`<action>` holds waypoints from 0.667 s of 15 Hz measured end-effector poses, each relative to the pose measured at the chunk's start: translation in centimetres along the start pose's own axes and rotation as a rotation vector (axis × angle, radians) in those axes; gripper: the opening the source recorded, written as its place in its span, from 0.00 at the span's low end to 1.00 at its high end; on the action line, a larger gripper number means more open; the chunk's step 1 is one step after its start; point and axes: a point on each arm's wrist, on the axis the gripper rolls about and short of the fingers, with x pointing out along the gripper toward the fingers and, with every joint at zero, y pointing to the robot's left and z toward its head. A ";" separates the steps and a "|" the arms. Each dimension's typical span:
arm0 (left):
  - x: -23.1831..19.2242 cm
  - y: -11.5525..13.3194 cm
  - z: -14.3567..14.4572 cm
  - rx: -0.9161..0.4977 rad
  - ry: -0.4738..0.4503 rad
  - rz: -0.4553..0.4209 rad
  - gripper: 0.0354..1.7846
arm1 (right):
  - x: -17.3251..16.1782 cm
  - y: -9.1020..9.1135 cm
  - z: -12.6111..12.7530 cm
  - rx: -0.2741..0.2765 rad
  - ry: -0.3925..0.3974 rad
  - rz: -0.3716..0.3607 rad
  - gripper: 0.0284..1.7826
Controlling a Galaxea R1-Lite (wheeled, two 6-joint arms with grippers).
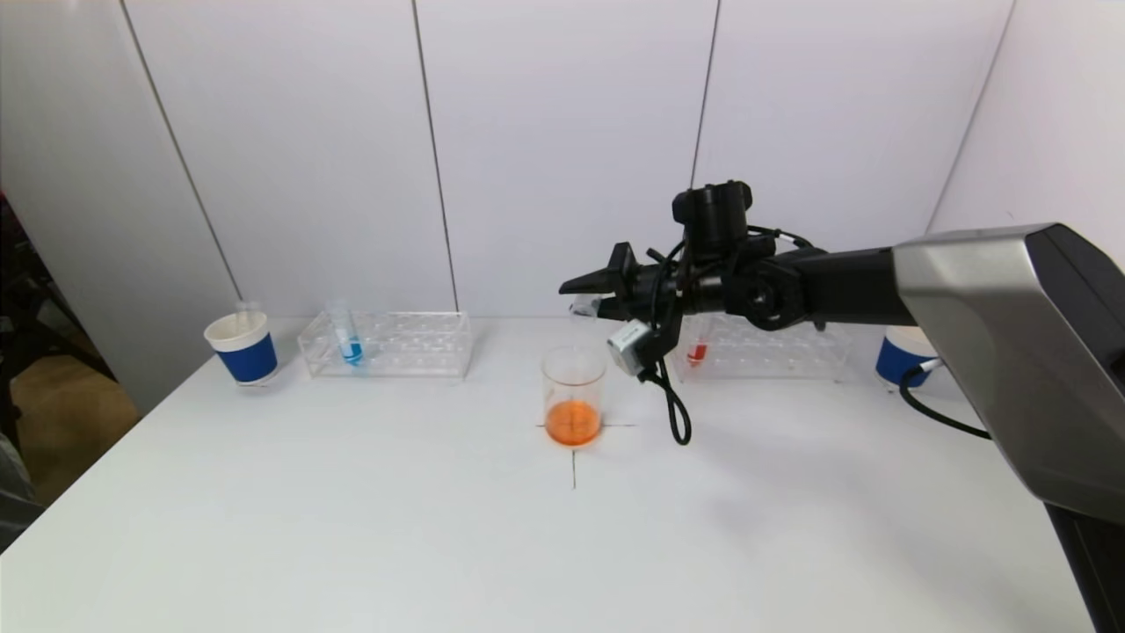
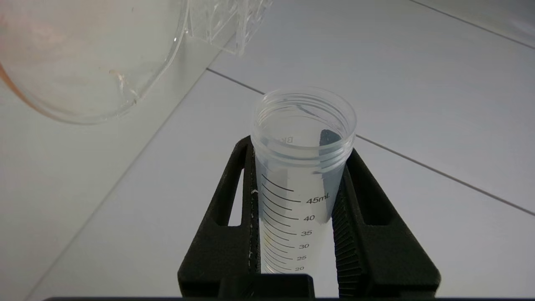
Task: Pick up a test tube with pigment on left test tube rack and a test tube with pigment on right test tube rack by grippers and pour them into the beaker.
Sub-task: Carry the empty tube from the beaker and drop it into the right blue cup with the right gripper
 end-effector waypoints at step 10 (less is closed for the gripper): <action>0.0 0.0 0.0 0.000 0.001 0.000 0.99 | -1.2 -2.6 1.0 0.570 -0.064 -0.004 0.29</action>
